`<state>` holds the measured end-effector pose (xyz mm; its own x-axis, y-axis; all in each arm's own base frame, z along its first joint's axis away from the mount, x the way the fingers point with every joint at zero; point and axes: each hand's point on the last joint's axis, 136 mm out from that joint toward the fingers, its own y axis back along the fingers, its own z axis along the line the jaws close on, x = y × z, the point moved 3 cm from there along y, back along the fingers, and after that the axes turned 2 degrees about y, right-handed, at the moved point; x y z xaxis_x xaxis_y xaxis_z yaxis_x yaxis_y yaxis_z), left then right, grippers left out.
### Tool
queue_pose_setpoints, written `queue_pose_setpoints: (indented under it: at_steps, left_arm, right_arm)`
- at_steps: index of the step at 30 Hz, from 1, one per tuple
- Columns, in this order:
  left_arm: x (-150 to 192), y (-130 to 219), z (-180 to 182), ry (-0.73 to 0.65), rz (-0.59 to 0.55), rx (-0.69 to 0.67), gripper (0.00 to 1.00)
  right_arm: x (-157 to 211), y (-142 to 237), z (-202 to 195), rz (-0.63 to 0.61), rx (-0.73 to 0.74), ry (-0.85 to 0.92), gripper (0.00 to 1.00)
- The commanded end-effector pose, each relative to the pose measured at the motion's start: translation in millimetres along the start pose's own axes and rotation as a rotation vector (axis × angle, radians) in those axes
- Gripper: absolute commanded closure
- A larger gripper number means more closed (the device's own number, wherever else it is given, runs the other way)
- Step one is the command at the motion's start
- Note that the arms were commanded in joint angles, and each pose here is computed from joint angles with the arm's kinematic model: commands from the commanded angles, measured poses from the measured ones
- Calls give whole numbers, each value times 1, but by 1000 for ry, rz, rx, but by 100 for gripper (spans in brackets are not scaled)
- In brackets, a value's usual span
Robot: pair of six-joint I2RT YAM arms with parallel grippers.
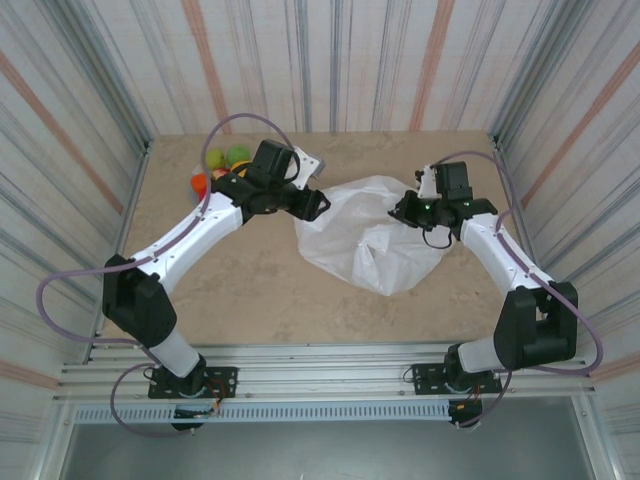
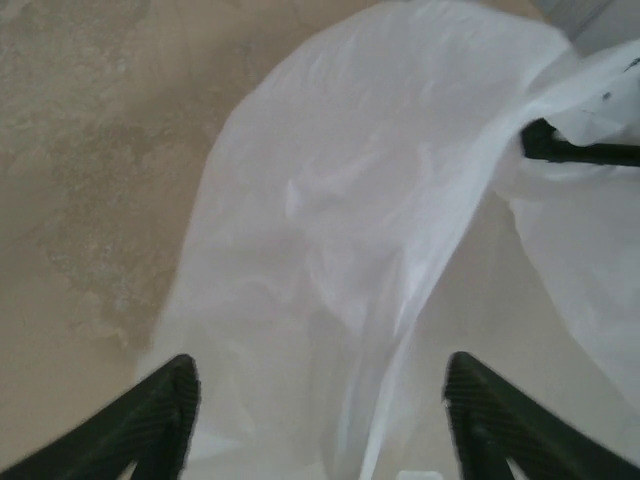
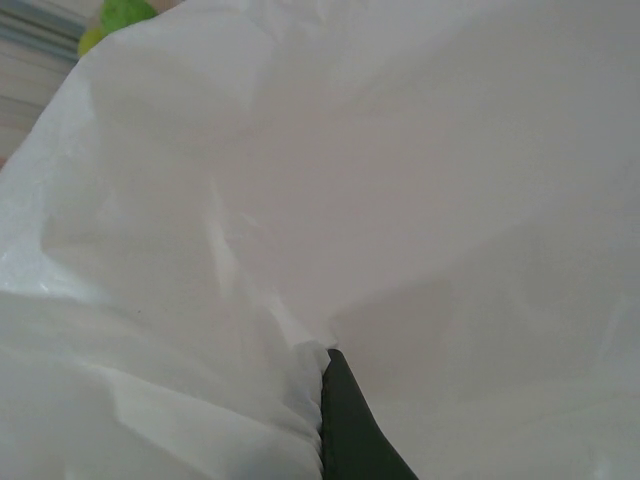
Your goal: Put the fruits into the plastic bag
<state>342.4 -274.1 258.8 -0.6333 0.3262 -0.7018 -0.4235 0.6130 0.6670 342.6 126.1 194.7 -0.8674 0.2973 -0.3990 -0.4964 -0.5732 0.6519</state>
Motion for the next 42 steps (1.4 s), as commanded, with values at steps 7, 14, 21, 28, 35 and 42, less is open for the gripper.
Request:
queue_pose_setpoints:
  at_steps: [7, 14, 21, 28, 35, 42]
  left_arm:
    - [-31, 67, 2, 73, -203, 77, 5]
    - [-8, 87, 94, 397, -249, -82, 9]
    - [26, 96, 180, 504, -187, -383, 9]
    - [45, 75, 225, 570, -52, -477, 12]
    - [43, 36, 221, 505, 35, -509, 16]
    - [31, 0, 217, 341, 132, -615, 18]
  right_arm:
    - [-10, 2, 18, -121, -100, -209, 100]
    - [-11, 5, 21, -160, -103, -241, 100]
    - [-18, -1, 24, -161, -118, -214, 100]
    - [-22, -15, 24, -126, -134, -165, 100]
    - [-25, -17, 20, -112, -138, -135, 100]
    - [-26, -22, 18, -94, -147, -141, 100]
